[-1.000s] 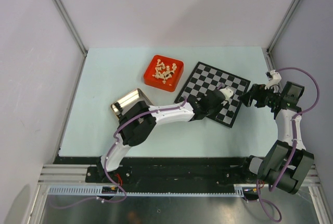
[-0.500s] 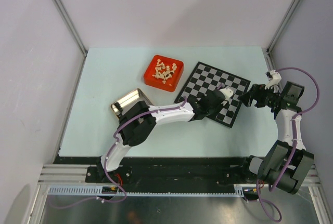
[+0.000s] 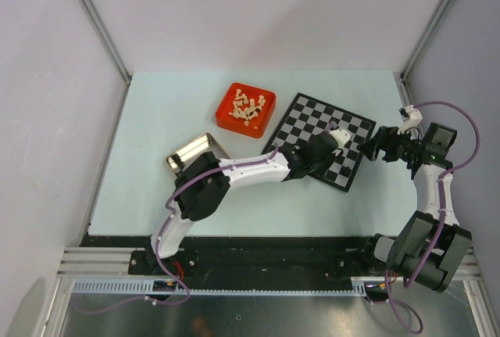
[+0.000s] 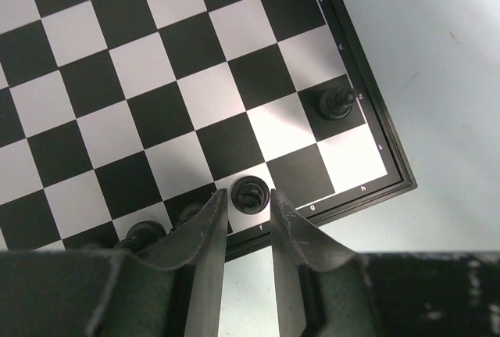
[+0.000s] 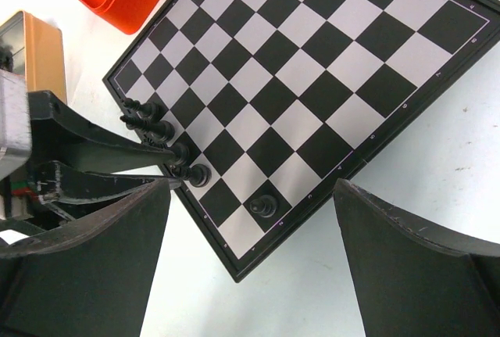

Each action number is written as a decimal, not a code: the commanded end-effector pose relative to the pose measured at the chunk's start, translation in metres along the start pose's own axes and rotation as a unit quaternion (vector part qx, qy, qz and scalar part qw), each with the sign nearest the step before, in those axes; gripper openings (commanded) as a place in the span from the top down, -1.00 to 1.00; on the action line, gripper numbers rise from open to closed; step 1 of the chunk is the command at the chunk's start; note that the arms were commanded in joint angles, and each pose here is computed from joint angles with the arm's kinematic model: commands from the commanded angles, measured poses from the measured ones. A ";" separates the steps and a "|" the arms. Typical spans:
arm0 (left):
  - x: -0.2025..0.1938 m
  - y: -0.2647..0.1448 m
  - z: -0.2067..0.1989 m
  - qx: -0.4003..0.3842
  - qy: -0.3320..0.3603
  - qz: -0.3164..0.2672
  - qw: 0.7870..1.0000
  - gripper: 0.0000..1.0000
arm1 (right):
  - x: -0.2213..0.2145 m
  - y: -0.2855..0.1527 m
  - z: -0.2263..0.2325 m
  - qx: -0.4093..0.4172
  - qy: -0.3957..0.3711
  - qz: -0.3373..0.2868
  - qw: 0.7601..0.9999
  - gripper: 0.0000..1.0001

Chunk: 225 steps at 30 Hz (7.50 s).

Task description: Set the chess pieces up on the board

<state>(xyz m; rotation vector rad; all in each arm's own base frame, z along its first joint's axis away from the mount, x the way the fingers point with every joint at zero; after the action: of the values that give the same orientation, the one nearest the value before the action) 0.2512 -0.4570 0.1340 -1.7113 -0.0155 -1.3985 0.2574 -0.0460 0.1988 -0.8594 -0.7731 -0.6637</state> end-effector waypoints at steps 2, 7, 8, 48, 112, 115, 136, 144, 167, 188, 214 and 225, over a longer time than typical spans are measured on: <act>0.045 -0.040 0.004 0.003 -0.028 -0.064 0.998 0.32 | 0.003 0.000 0.000 0.011 -0.019 -0.011 1.000 -0.81; 0.069 -0.066 0.006 0.002 -0.042 -0.101 0.994 0.12 | 0.003 -0.001 0.004 0.029 -0.029 -0.012 0.999 -0.83; 0.072 -0.069 0.008 0.004 -0.044 -0.105 0.993 0.08 | 0.004 -0.002 0.006 0.032 -0.033 -0.014 0.999 -0.83; -0.136 -0.265 0.226 0.184 -0.460 -0.062 0.866 -0.67 | 0.015 0.066 0.174 0.265 -0.256 0.230 0.901 -0.89; -0.162 -0.248 0.234 0.255 -0.368 0.167 0.878 0.94 | 0.005 0.113 0.248 0.350 -0.277 0.251 0.859 -0.86; -0.154 -0.254 0.235 0.255 -0.366 0.157 0.881 0.94 | 0.006 0.112 0.249 0.351 -0.278 0.248 0.859 -0.86; -0.036 -0.169 0.178 0.086 -0.275 0.127 0.949 0.95 | 0.054 0.080 0.175 0.254 -0.236 0.171 0.922 -0.87; 0.005 -0.101 0.167 0.041 -0.240 0.124 0.962 0.94 | 0.067 0.060 0.132 0.188 -0.186 0.126 0.956 -0.88; 0.008 -0.025 0.173 0.081 -0.197 0.160 0.964 0.92 | 0.073 0.046 0.113 0.171 -0.153 0.096 0.969 -0.88; 0.004 -0.013 0.172 0.086 -0.192 0.171 0.963 0.90 | 0.073 0.046 0.112 0.173 -0.148 0.095 0.969 -0.89; -0.003 -0.008 0.170 0.090 -0.184 0.186 0.961 0.64 | 0.073 0.048 0.110 0.174 -0.142 0.095 0.970 -0.88; 0.032 -0.028 0.170 0.085 -0.205 0.137 0.965 0.23 | 0.073 0.047 0.111 0.175 -0.143 0.096 0.969 -0.89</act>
<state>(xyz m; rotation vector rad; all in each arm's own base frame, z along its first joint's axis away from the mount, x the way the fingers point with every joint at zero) 0.3750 -0.3399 0.1366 -1.6980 -0.0103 -0.7371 0.2999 0.0560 0.2784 -0.7200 -0.9848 -0.2070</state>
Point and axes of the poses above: each gripper's point midway between its finger pads, its own y axis out along the fingers, its own z axis along the line the jaws close on, x = y × z, the point moved 8 cm from there along -y, back along the fingers, and after that the axes turned 4 degrees about y, right-handed, at the moved point
